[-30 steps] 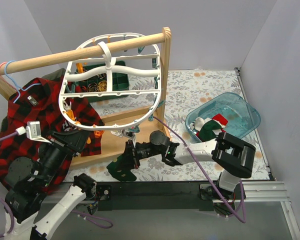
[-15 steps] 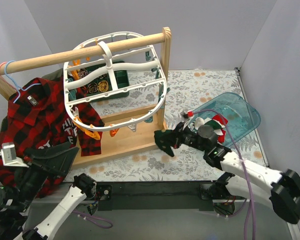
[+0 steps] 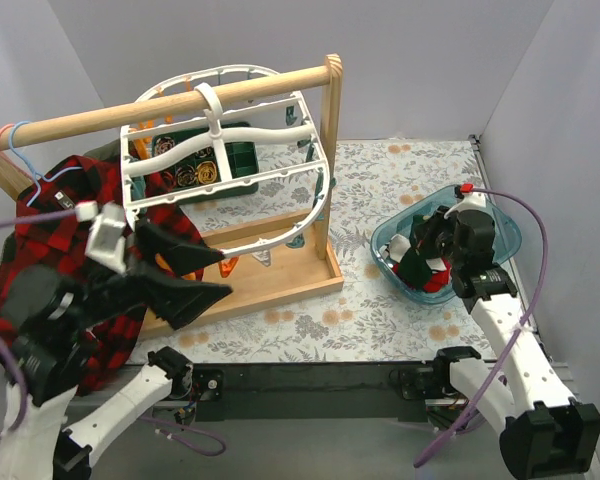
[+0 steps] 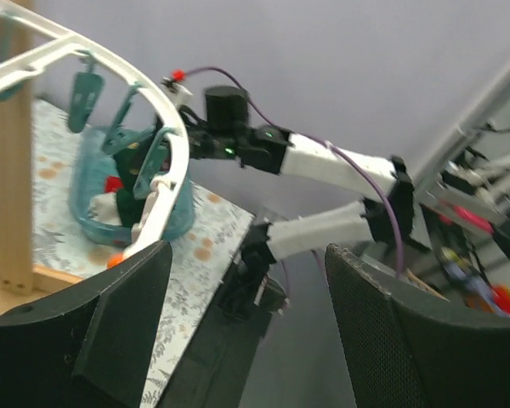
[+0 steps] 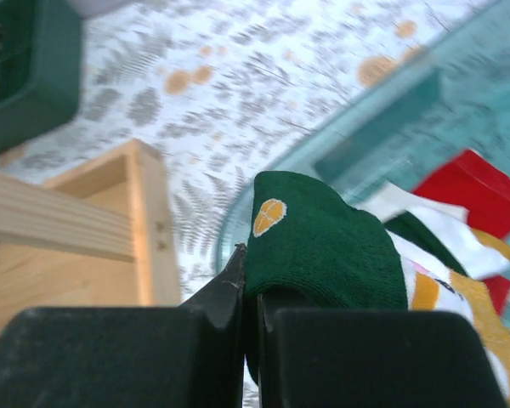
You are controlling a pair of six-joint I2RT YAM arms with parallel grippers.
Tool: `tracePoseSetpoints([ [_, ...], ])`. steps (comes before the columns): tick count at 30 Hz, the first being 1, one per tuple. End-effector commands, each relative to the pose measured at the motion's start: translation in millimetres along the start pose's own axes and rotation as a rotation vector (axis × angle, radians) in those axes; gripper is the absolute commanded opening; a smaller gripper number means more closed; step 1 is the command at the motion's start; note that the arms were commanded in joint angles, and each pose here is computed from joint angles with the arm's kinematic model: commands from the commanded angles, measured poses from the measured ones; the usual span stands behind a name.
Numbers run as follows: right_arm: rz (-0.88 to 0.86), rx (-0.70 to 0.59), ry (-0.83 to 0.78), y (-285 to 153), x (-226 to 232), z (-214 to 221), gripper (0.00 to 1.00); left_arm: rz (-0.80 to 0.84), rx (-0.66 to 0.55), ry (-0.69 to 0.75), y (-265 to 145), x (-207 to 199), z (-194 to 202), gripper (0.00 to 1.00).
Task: Remove the socks clipped to the hanger
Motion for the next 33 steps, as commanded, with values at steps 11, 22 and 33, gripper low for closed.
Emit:
tracePoseSetpoints([
  [11,0.157,0.278,-0.11,9.5,-43.4,28.6,0.89,0.429,0.186,-0.074,73.4,-10.3,-16.6,0.77],
  [22,0.157,0.273,-0.229,-18.2,-1.6,-3.3,0.98,0.362,0.095,0.029,37.6,-24.2,-13.8,0.8],
  [33,0.041,0.28,-0.264,-35.3,59.3,13.5,0.98,0.123,-0.127,0.082,1.2,-26.9,-30.0,0.81],
])
Point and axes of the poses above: each gripper's point midway between its finger pads, its own y axis out along the fingers, its own x axis along the line the jaws close on, z = x × y, the point moved 6 cm from there along -y, back along the fingers, and after that the axes turned 10 degrees about -y, right-handed, at the moved point
